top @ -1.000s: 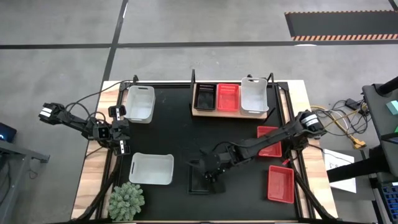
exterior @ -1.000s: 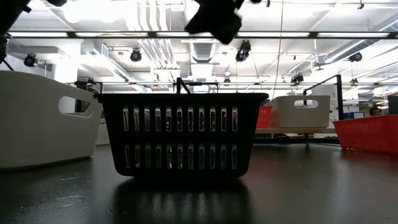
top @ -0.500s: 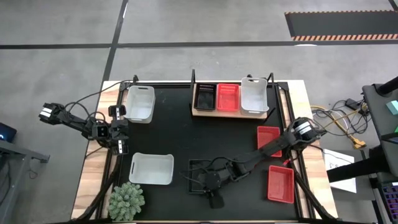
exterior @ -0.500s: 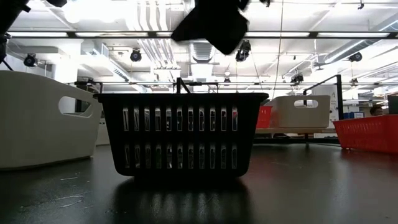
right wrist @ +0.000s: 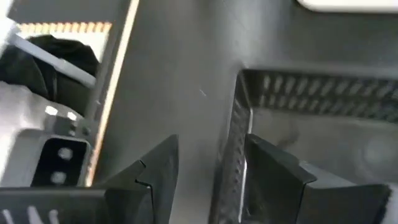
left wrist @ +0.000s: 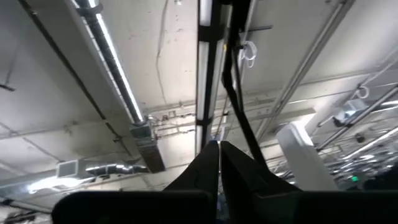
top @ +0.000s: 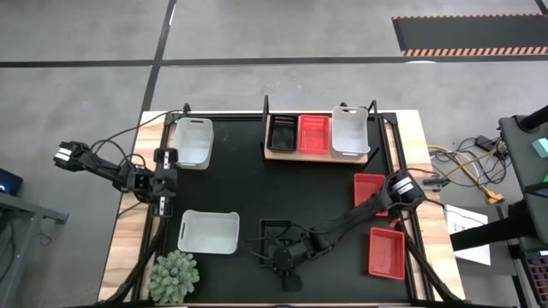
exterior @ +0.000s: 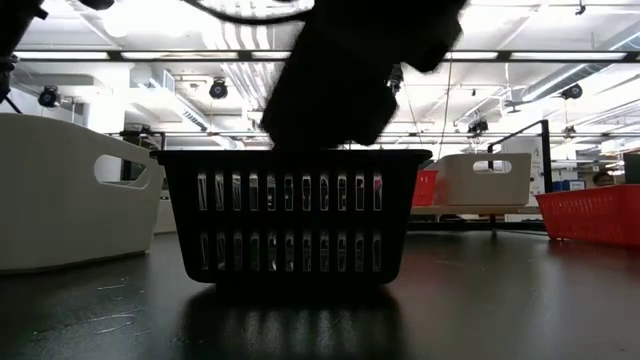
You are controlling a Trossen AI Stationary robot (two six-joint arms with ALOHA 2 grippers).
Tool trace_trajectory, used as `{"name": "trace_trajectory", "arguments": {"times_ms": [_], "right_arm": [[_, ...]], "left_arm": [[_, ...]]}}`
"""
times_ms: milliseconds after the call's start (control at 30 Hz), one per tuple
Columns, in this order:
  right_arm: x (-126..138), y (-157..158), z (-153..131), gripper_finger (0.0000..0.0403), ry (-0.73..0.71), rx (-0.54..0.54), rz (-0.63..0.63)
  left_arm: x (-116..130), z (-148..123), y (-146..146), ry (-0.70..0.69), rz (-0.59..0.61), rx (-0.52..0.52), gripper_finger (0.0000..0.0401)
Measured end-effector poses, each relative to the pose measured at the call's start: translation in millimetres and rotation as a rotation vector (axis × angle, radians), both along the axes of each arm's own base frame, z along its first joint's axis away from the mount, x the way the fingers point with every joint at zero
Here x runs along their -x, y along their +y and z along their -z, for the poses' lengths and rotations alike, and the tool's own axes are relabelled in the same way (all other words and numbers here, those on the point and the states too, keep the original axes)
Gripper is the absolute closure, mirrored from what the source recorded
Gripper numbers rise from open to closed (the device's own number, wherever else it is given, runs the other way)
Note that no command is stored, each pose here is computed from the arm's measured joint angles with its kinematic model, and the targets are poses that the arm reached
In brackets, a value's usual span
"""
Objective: Stack baskets on shelf by color
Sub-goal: Stack the black bin into the top of the black bins on the shelf
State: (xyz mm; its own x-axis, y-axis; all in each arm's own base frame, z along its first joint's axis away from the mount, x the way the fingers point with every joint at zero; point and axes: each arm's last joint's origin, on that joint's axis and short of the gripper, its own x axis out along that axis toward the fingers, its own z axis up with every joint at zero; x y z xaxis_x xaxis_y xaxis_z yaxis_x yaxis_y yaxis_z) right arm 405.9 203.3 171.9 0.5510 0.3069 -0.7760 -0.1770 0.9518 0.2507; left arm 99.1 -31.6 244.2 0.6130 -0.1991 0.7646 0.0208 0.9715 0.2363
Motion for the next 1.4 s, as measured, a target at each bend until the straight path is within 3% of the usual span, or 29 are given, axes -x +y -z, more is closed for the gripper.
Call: {"name": "trace_trajectory", "arguments": {"times_ms": [400,533,733,867,1067,1400], "right_arm": [[2,-1,10,0.0237,0.043,0.045,0.037],[2,-1,10,0.0279,0.041,0.053,0.026],[2,-1,10,0.0377,0.022,0.089,0.006],[2,-2,3,0.0388,0.009,0.098,-0.007],[7,-5,-31,0.0390,-0.063,0.139,-0.056],[44,-34,-110,0.0390,-0.132,0.409,0.040]], "left_arm": [[0,1,-2,0.001,0.054,-0.024,0.0401],[0,1,-2,0.001,0.054,-0.024,0.0401],[0,1,-2,0.001,0.054,-0.024,0.0401],[0,1,-2,0.001,0.054,-0.024,0.0401],[0,1,-2,0.000,0.054,-0.024,0.0401],[0,1,-2,-0.001,0.054,-0.024,0.0401]]}}
